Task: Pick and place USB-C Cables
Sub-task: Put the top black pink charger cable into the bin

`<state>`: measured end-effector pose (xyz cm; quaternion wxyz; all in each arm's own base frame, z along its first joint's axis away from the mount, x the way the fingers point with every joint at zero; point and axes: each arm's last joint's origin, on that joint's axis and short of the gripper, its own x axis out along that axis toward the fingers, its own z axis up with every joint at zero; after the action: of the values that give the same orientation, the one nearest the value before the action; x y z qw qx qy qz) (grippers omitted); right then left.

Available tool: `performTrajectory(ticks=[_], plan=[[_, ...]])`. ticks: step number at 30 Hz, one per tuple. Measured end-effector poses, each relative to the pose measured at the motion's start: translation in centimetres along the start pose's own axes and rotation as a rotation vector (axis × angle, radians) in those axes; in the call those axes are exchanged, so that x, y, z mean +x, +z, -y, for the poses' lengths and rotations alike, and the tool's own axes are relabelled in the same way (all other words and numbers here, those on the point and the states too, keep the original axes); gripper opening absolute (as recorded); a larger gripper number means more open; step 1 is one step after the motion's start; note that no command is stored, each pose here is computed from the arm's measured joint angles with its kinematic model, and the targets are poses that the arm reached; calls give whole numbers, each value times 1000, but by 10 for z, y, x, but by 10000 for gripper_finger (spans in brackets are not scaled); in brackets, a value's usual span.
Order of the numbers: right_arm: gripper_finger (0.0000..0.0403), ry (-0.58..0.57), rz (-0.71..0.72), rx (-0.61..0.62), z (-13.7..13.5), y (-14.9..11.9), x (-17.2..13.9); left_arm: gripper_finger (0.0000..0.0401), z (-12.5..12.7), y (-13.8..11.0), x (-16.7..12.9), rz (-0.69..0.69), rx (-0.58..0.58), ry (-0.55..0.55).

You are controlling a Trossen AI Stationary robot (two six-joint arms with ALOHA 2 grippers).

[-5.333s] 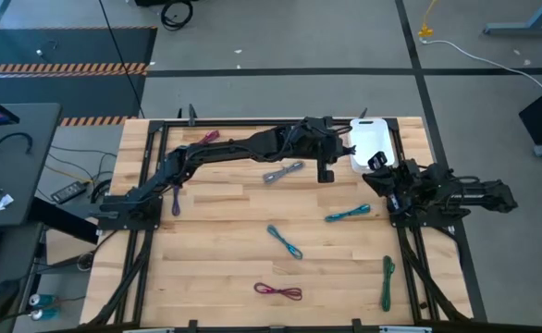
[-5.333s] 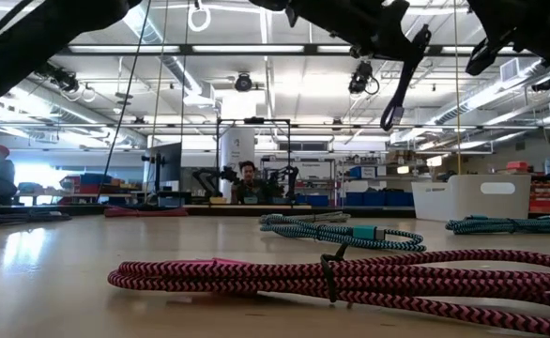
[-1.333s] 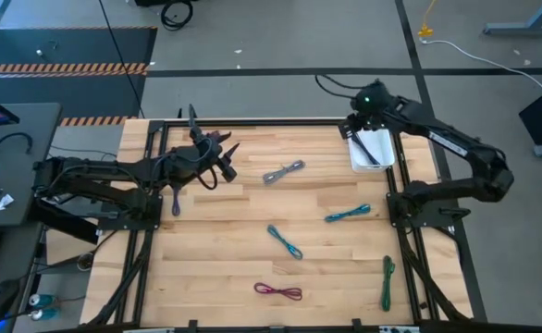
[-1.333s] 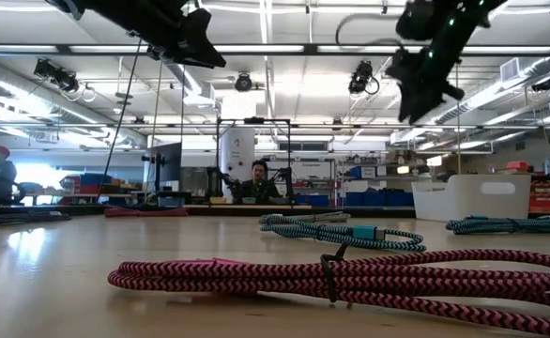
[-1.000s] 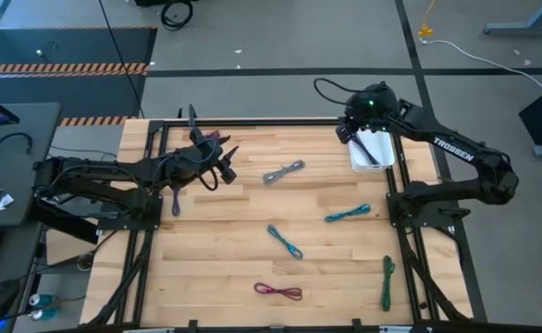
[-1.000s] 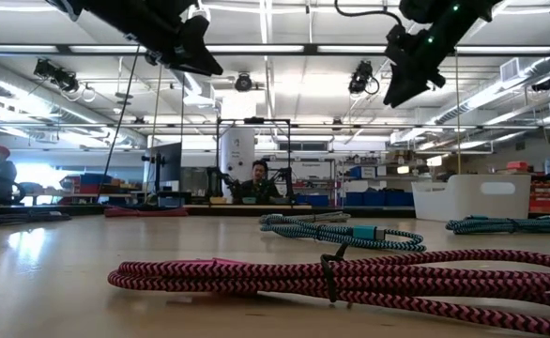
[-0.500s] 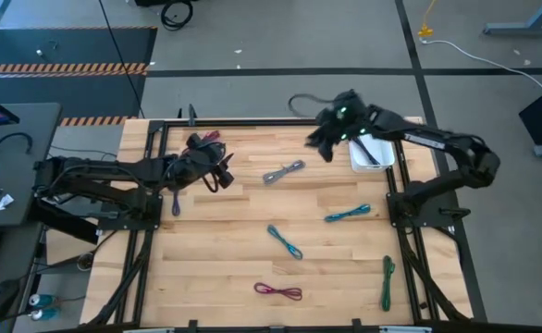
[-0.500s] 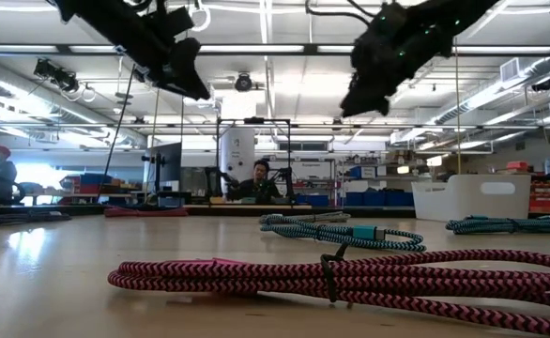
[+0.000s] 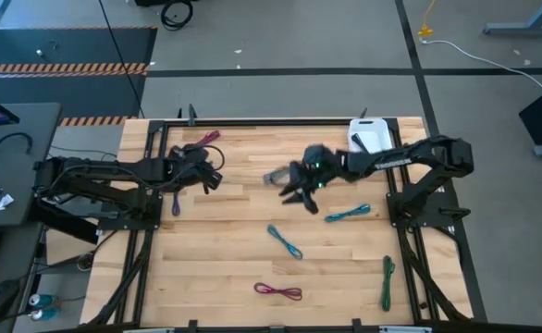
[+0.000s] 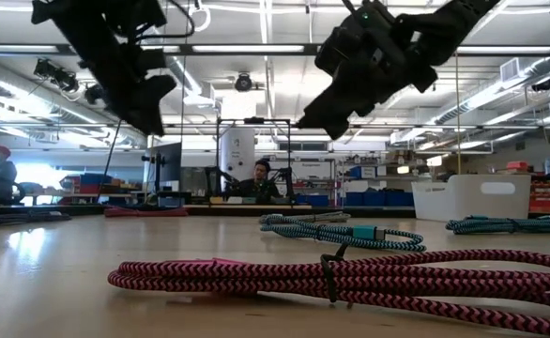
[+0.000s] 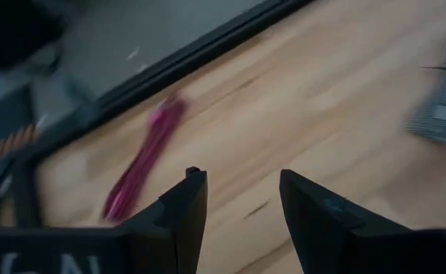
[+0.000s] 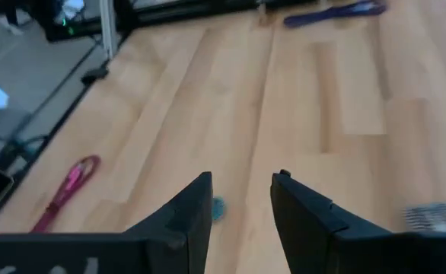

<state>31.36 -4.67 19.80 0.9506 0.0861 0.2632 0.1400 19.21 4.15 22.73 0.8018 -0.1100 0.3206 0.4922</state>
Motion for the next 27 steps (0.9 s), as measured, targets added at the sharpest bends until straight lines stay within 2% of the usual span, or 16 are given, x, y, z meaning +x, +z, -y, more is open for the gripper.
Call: performTrajectory(ticks=[5, 9, 12, 15, 19, 23, 27], plan=[[128, -51, 35, -28, -20, -26, 19, 172, -18, -9, 7, -76, -185, 181], [124, -37, 92, -38, -26, -37, 22, 172, -26, -10, 27, -123, -244, 315], [123, -40, 117, -32, -26, -36, 21, 172, -37, -5, 55, -213, -232, 370], [124, -41, 134, 3, -25, -33, 19, 175, -56, 3, 86, -317, -220, 328], [124, -41, 131, 28, -25, -33, 20, 197, -82, 7, 117, -410, -221, 214], [124, -40, 126, 29, -25, -34, 20, 239, -100, 4, 132, -469, -205, 200], [124, -40, 126, 29, -25, -34, 20, 275, -107, -1, 140, -513, -179, 200]])
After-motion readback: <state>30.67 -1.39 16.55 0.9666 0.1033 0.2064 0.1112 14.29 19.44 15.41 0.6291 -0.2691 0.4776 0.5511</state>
